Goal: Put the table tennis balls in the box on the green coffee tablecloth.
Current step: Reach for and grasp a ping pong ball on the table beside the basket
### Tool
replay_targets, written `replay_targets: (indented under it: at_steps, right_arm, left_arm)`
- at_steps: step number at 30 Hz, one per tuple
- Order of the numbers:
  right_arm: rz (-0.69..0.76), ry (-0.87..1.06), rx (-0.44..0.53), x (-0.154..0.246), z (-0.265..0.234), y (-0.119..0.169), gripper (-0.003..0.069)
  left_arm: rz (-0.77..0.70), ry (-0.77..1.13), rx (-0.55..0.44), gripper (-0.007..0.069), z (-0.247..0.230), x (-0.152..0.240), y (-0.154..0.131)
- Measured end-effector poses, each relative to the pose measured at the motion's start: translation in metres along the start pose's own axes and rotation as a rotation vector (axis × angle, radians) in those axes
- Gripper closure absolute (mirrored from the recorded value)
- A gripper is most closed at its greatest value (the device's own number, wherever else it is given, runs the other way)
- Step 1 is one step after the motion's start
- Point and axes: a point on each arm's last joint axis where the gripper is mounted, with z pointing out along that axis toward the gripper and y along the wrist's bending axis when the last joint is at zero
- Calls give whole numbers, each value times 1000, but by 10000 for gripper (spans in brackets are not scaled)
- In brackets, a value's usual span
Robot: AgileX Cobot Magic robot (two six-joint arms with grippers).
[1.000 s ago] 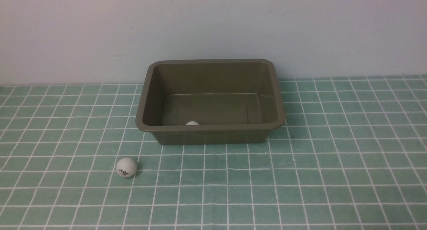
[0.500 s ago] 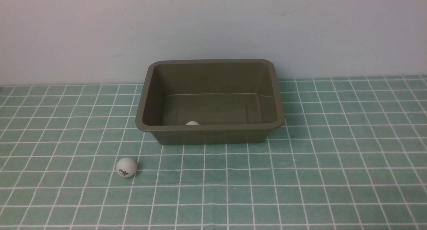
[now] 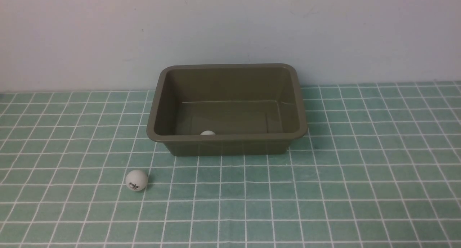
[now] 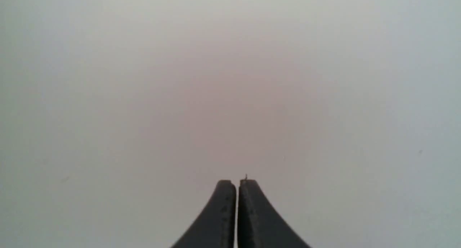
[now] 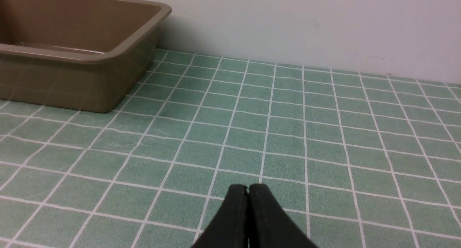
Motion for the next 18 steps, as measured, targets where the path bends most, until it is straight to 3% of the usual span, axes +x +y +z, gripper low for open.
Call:
replay_targets:
  at_steps: [4,5,6,12,18]
  right_arm:
    - [0,0,0,0,0,0,676]
    - [0,0,0,0,0,0,676]
    - [0,0,0,0,0,0,676]
    - [0,0,0,0,0,0,676]
    - [0,0,0,0,0,0,676]
  left_arm:
    - [21,253,-80,629,19,8,3]
    - [53,303,-185,629,24,11,3]
    - [67,384,-89,629,30,15,3]
    - [158,697,11,629,60,33,-7]
    - [135,965,126,629,102,60,-20]
